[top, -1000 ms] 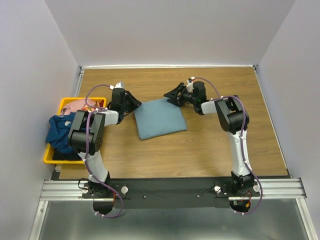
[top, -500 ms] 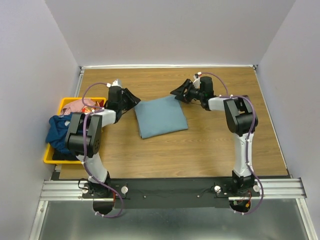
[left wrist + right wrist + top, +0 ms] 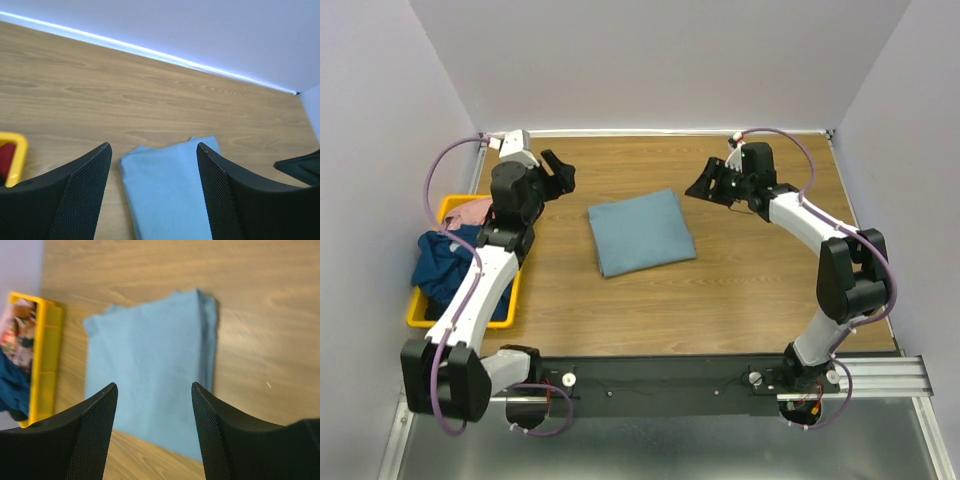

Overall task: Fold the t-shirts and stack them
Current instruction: Fold the tshirt, then neatly place the folded tshirt to the corner

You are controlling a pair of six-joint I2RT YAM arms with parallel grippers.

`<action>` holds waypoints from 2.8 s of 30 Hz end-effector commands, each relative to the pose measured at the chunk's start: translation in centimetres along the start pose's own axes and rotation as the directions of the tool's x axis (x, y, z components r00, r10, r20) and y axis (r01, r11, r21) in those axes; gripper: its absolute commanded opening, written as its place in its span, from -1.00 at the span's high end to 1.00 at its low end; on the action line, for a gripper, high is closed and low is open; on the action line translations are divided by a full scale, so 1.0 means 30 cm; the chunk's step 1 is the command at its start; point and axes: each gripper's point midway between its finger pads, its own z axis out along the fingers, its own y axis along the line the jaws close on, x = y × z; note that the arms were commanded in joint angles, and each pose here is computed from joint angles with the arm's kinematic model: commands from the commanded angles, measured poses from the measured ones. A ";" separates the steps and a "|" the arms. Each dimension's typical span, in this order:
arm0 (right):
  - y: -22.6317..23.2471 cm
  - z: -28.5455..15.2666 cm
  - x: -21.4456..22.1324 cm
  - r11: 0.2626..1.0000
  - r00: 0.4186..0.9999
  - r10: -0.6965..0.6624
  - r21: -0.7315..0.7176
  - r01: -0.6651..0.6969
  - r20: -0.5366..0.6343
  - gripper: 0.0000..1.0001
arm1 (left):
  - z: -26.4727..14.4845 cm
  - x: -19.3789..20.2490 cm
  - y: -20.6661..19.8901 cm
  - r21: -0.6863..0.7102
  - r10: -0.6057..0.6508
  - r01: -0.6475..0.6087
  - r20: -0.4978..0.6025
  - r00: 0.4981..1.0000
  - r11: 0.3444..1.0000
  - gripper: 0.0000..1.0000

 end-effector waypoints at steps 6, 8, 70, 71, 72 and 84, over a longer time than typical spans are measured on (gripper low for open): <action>-0.155 -0.099 0.269 0.977 0.973 -0.028 0.200 0.075 -0.228 -0.32 | -0.216 0.224 0.174 -0.155 0.098 -0.126 -0.177 0.979 0.980 -0.63; -0.167 -0.106 0.300 0.973 0.970 -0.025 0.217 0.079 -0.240 -0.31 | -0.229 0.280 0.166 -0.132 0.054 -0.082 -0.207 0.977 0.988 -0.63; -0.160 -0.202 0.351 0.959 0.968 -0.102 0.238 0.157 -0.228 -0.33 | 0.504 0.269 0.641 -0.506 0.036 -0.291 -0.454 0.890 0.812 1.00; -0.161 -0.200 0.353 0.958 0.967 -0.103 0.237 0.159 -0.231 -0.34 | 0.513 0.259 0.653 -0.510 0.037 -0.292 -0.452 0.891 0.809 1.00; -0.166 -0.194 0.358 0.959 0.966 -0.098 0.238 0.156 -0.238 -0.34 | 0.537 0.255 0.665 -0.512 0.041 -0.297 -0.452 0.891 0.806 1.00; -0.166 -0.167 0.365 0.963 0.961 -0.070 0.234 0.135 -0.266 -0.33 | 0.579 0.092 0.935 -0.644 -0.014 -0.212 -0.328 0.945 0.735 1.00</action>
